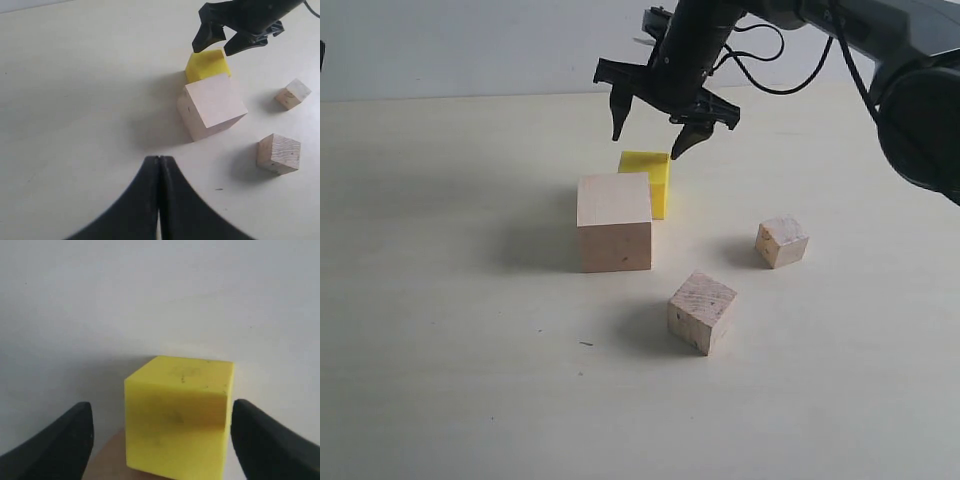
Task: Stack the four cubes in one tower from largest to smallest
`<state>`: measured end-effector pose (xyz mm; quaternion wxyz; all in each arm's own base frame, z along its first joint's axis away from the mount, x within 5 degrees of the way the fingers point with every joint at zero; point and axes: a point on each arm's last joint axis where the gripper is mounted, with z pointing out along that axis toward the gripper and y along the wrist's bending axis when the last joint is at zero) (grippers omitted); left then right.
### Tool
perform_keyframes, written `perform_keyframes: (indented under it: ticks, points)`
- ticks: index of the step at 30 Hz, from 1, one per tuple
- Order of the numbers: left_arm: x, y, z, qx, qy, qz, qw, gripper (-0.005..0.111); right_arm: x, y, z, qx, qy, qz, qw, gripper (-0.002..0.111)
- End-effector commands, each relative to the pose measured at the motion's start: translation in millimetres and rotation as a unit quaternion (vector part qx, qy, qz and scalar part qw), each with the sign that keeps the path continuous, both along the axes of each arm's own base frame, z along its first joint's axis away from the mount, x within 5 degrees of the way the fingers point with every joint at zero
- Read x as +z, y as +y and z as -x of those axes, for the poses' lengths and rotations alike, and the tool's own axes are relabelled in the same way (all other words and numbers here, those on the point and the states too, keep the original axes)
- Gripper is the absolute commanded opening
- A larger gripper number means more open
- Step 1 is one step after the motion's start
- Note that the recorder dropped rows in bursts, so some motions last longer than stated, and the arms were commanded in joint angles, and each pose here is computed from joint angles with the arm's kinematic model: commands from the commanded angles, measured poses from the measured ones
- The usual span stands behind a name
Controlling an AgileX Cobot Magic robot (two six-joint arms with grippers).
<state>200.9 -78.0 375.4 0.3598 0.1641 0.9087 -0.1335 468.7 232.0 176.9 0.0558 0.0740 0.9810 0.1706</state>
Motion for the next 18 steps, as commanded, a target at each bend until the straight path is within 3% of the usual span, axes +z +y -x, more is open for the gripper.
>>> perform_keyframes:
  ticks: [1,18]
  points:
    - [2.1,-1.6,1.2,-0.005,-0.007,0.013,1.0,0.0,15.2,-1.7,1.8,0.007,-0.017,0.002,1.0,0.072]
    - [2.5,-2.7,1.4,-0.013,-0.01,0.014,1.0,0.0,9.0,-2.0,1.1,0.006,-0.012,0.007,1.0,0.072]
